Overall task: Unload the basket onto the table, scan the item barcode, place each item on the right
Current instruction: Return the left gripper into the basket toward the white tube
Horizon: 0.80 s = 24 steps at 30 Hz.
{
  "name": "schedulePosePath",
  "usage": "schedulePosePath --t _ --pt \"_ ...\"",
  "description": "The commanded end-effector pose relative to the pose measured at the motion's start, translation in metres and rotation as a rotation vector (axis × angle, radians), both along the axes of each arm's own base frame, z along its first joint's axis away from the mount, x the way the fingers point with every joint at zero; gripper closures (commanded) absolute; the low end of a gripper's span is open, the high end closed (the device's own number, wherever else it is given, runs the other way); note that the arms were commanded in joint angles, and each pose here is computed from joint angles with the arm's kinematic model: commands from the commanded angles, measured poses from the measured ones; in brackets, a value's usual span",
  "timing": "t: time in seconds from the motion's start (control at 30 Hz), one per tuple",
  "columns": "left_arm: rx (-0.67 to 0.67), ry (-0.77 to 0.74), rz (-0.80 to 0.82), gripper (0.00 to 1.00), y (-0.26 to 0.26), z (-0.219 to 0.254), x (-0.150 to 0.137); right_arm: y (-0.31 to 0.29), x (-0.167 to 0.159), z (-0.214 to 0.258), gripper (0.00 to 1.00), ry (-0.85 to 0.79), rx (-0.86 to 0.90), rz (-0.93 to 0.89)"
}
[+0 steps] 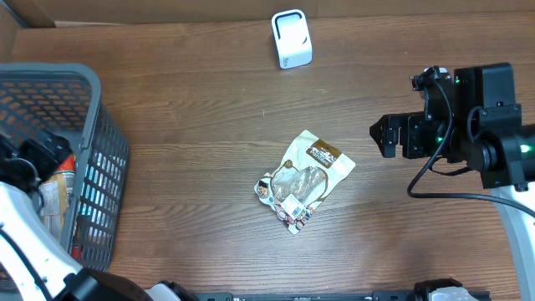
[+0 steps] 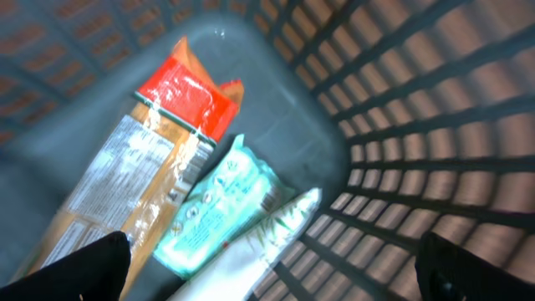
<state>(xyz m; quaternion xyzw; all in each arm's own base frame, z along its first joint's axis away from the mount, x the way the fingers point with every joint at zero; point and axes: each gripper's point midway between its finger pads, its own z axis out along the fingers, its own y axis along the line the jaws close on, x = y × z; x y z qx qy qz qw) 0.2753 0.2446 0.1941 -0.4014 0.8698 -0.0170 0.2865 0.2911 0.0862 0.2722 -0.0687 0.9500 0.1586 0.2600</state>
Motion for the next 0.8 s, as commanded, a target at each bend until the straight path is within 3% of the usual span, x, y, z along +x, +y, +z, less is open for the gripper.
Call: schedulePosePath --t 0.0,0.23,0.6,0.77 --pt "-0.005 0.023 -0.097 0.0 -0.01 -0.036 0.001 0.001 0.001 0.006 0.0 -0.026 -0.006 0.008" --pt "-0.062 0.079 -0.167 0.0 -0.02 -0.096 -0.003 0.001 0.002 0.005 0.0 -0.022 -0.005 0.008" --pt "-0.191 0.189 -0.203 0.0 -0.032 -0.149 -0.009 0.002 0.01 -0.009 0.0 0.028 -0.012 0.008" --pt "-0.236 0.226 -0.218 0.09 -0.04 -0.166 -0.009 0.003 0.014 -0.017 0.0 0.058 -0.013 0.006"
